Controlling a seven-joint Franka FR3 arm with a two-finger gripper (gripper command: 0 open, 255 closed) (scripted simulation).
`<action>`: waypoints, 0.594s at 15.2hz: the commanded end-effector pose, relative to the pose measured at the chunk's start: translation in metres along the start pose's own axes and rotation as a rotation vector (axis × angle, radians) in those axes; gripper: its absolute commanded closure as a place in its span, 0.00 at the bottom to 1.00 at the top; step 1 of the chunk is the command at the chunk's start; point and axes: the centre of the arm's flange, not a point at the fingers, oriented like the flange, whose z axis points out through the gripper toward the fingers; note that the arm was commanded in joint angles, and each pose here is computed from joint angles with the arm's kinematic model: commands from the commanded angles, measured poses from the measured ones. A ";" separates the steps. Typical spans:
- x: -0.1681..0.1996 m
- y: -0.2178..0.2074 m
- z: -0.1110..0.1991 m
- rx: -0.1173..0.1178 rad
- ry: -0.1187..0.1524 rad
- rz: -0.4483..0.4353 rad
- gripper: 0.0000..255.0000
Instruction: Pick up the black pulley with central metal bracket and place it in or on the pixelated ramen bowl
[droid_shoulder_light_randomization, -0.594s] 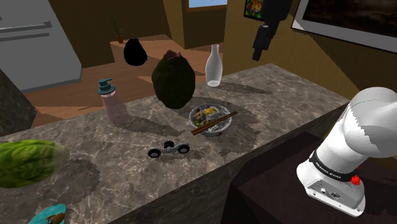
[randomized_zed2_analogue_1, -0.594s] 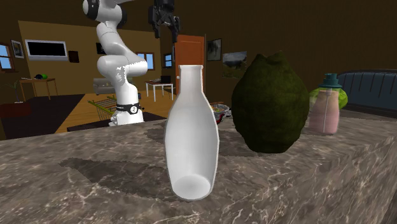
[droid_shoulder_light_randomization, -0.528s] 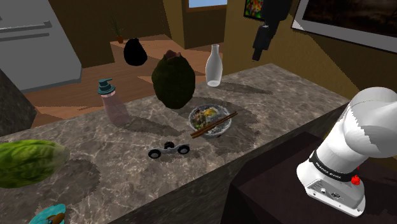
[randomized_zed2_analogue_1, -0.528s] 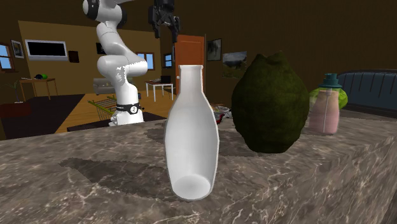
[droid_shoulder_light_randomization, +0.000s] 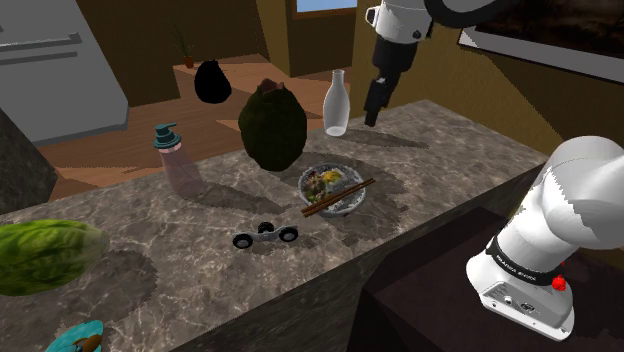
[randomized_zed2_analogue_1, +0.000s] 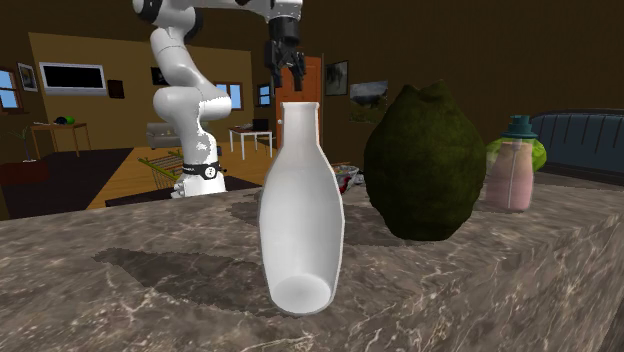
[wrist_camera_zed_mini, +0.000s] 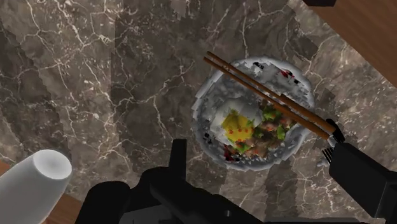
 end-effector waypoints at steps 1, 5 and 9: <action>0.010 -0.016 0.020 0.007 0.009 -0.022 0.00; 0.030 -0.045 0.056 0.022 0.024 -0.066 0.00; 0.050 -0.076 0.091 0.036 0.039 -0.109 0.00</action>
